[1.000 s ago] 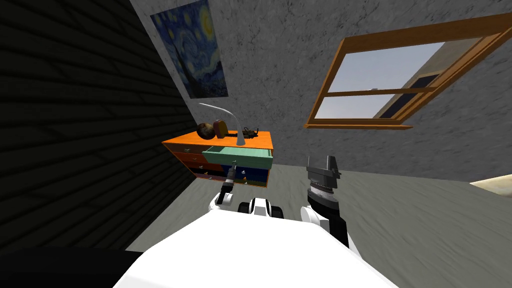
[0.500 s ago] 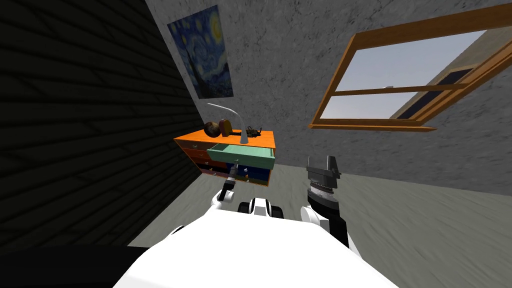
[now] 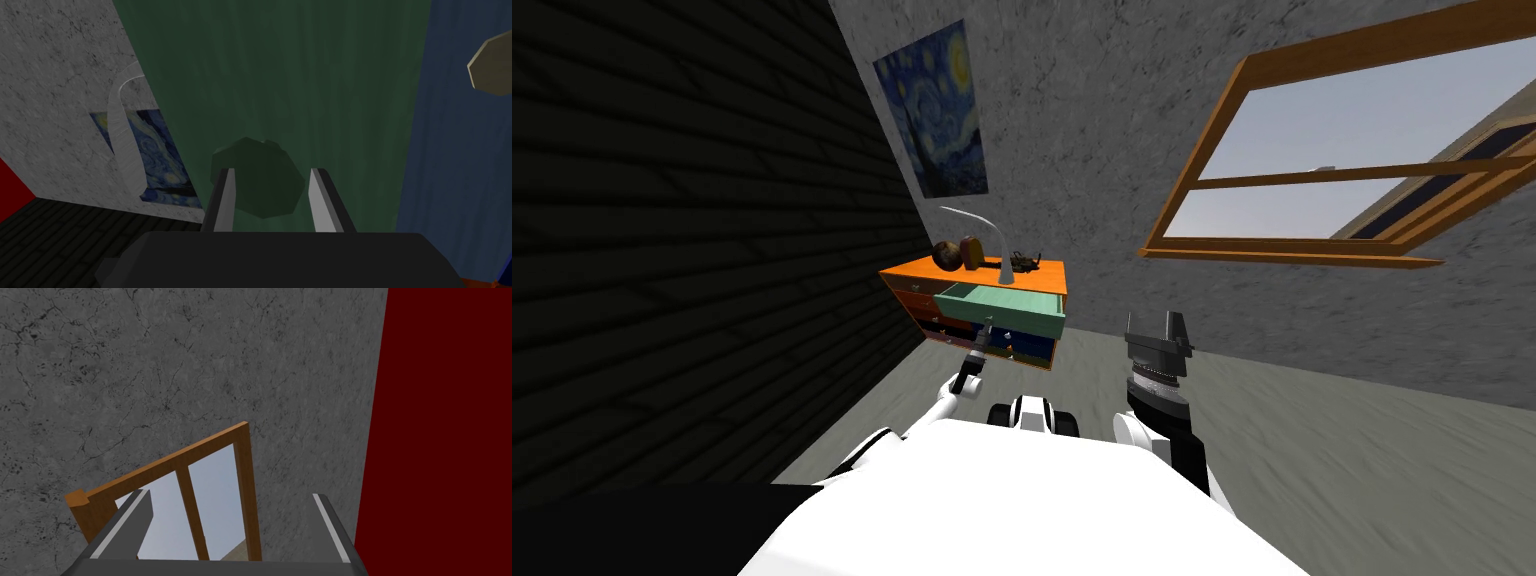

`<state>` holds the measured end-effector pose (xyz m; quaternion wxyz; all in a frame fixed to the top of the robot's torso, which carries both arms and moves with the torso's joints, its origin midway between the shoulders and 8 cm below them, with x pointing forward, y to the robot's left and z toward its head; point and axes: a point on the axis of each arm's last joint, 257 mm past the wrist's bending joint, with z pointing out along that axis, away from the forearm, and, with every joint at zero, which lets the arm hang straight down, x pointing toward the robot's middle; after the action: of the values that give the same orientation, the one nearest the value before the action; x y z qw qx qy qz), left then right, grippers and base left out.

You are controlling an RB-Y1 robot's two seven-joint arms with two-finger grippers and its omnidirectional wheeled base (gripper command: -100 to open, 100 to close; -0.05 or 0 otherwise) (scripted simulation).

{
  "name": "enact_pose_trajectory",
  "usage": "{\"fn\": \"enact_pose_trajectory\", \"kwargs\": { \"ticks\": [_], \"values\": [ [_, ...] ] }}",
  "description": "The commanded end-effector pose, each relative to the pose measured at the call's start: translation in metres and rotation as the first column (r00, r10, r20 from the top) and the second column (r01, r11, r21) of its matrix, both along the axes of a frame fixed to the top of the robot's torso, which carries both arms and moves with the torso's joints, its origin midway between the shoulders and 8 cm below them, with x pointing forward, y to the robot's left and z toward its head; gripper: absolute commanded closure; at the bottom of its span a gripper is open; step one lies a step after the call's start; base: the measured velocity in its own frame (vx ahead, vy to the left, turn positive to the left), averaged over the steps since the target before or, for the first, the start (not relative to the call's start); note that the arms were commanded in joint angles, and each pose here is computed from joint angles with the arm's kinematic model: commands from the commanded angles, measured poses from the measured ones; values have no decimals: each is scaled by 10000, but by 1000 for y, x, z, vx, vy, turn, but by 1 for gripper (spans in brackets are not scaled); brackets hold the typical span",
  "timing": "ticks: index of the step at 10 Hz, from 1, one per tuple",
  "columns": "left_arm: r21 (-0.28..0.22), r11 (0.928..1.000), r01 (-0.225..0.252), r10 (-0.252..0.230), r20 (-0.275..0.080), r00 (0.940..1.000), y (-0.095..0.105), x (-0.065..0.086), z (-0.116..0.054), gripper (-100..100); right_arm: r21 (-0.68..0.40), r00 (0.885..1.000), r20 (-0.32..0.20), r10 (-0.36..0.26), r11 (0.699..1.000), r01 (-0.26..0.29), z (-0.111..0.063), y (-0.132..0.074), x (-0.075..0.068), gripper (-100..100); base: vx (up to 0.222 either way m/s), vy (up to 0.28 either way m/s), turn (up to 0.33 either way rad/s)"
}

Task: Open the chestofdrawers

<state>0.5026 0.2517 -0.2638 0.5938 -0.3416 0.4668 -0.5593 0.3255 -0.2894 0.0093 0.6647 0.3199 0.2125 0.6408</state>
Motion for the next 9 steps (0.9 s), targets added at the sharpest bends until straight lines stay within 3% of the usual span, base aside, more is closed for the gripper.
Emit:
{"fn": "enact_pose_trajectory", "kwargs": {
  "ticks": [1, 2, 6, 7, 9],
  "values": [
    [185, 9995, 255, -259, 213, 9994, -2, 9, 12, 100, 1, 10000, 0, 0, 10000, 0, 0, 0, 0, 0, -70, -32, 97],
    [196, 9996, 215, -215, -27, 9998, -2, 4, 1, 100, 0, 10000, 0, 0, 10000, 0, 0, 0, 0, 0, -22, -8, 11],
    [193, 9989, 426, -431, 285, 9987, -3, 4, 15, 100, 0, 10000, 2, 2, 10000, -2, 0, 0, 0, 0, -178, 28, 31],
    [207, 9989, 409, -408, -55, 9992, -3, 0, 0, 100, -1, 10000, 1, 1, 10000, -1, 0, 0, 0, 0, -80, 10, 3],
    [240, 9989, 396, -392, -139, 9991, -34, -17, -10, 100, -3, 10000, -1, 0, 10000, 0, 0, 0, 0, 0, -45, 126, -83]
  ]
}}
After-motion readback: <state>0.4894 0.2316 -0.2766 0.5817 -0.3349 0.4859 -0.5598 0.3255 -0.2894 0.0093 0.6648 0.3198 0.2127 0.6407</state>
